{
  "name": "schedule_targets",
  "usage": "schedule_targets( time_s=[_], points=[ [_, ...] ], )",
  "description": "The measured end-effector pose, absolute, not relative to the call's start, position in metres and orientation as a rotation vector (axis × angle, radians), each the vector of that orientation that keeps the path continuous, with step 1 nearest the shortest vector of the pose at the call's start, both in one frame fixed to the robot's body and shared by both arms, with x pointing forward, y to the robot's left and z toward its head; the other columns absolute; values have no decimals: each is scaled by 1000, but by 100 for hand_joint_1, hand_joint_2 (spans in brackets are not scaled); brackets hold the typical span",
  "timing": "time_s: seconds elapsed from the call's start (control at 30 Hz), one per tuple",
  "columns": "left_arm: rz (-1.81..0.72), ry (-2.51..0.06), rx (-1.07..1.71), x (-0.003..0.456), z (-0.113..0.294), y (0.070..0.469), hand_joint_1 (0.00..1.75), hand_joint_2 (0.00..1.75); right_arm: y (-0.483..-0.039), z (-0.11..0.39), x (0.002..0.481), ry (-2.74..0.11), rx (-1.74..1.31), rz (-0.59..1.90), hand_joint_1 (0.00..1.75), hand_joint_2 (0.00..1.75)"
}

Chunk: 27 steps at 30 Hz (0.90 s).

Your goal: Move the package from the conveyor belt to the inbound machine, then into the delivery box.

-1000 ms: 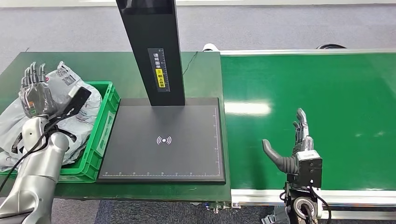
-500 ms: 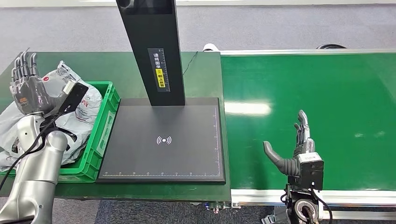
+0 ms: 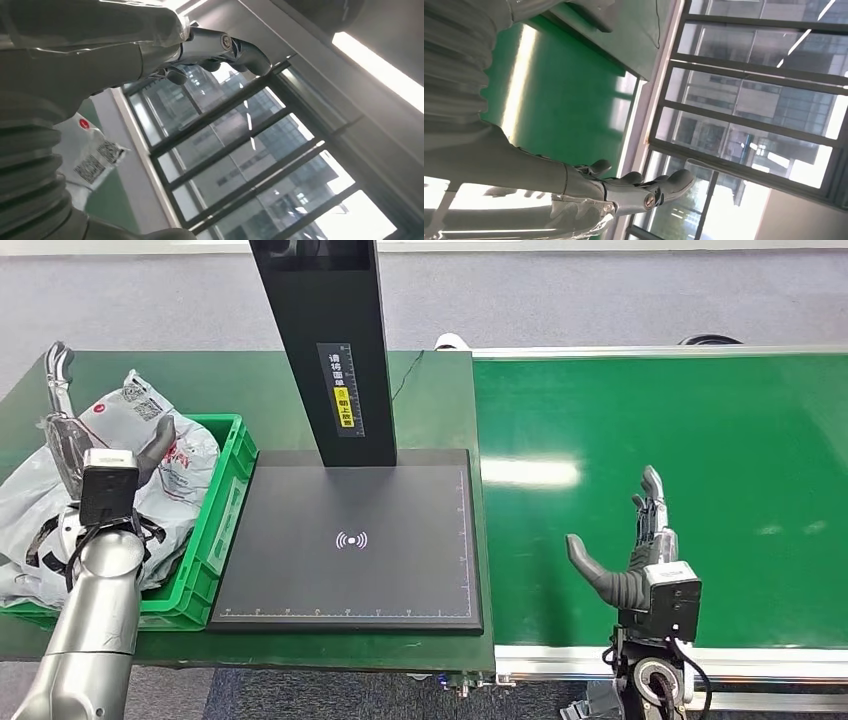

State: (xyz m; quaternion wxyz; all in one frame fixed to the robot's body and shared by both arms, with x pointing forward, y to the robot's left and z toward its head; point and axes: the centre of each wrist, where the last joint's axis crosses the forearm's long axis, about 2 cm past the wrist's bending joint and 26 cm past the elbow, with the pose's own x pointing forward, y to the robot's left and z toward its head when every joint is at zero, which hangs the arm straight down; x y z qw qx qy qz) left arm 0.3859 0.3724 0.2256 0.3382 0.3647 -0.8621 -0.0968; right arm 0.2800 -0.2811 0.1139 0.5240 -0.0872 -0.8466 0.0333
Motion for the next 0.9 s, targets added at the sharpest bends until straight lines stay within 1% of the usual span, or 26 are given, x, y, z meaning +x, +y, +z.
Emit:
schedule_targets(
  time_s=[0.13,0.3,0.43,0.7,0.9],
  points=[
    [-230,-2298,865,382,228,365,0,175,-281,114,282,-2030,-202,89,0,175],
    [-113,-2417,479,371,222,343,0,175,-277,118,289,-2055,-177,125,0,175],
    [-95,-2443,267,357,212,320,0,175,-269,123,293,-2090,-142,203,0,175],
    [-98,-2413,-81,339,191,278,0,175,-238,136,306,-2210,42,365,0,175],
    [-142,-2347,-258,335,180,246,0,175,-212,139,314,-2202,182,394,0,175]
  ],
)
